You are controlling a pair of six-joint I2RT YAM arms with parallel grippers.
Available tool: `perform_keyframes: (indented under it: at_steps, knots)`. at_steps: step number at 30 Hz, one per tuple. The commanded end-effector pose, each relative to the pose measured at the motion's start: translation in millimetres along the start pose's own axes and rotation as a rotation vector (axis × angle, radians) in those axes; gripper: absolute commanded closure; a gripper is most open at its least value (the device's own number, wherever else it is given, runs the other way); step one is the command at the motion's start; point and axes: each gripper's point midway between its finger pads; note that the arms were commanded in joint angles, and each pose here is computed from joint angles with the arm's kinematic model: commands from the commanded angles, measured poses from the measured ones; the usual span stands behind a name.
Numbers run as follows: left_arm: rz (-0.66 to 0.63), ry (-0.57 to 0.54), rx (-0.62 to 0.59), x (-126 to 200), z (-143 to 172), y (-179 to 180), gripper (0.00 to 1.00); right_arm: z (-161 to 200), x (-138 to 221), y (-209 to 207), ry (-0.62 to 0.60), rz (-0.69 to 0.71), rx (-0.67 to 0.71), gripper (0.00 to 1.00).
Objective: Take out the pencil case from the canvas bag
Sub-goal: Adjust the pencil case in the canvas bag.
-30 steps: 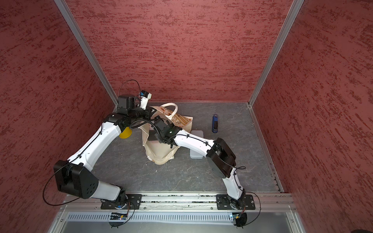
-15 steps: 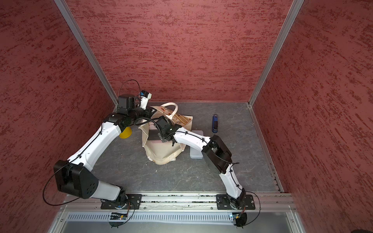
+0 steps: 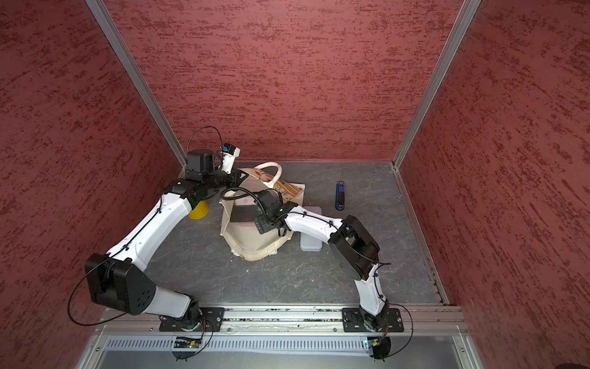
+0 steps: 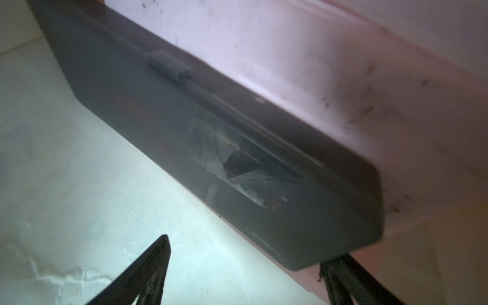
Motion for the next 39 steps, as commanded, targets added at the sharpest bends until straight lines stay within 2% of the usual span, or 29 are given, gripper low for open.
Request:
perform_keyframes:
  at_steps: [1, 5, 10, 20, 25, 31, 39]
  knots:
    - [0.039, -0.032, 0.016, -1.1, -10.4, -7.8, 1.00, -27.0, 19.4, 30.7, -0.104, -0.146, -0.026, 0.13]
    - [0.041, -0.030, 0.016, -2.0, -9.9, -8.6, 1.00, -35.5, 18.9, 24.2, -0.134, -0.109, -0.063, 0.13]
    - [0.044, -0.026, 0.018, -3.7, -8.9, -9.2, 1.00, -51.1, 33.2, 46.3, -0.208, -0.245, -0.084, 0.15]
    - [0.048, -0.020, 0.015, -5.4, -7.2, -11.3, 1.00, -70.5, 85.8, 75.3, -0.399, -0.495, -0.136, 0.21]
    - [0.045, -0.018, 0.014, -5.5, -6.9, -10.8, 1.00, -64.1, 94.9, 90.0, -0.409, -0.583, -0.112, 0.25]
    - [0.041, -0.023, 0.012, -3.5, -8.4, -10.3, 1.00, -34.6, 74.3, 93.2, -0.318, -0.503, -0.059, 0.26]
    - [0.038, -0.022, 0.011, -3.6, -7.8, -9.2, 1.00, -3.5, 52.1, 71.6, -0.234, -0.362, -0.080, 0.26]
Point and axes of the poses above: each gripper's point midway between its finger pads, its own x axis back along the fingers, its own y axis along the line the jaws close on, z = x × y, and after that the axes turned 1 degree about -x, right-handed
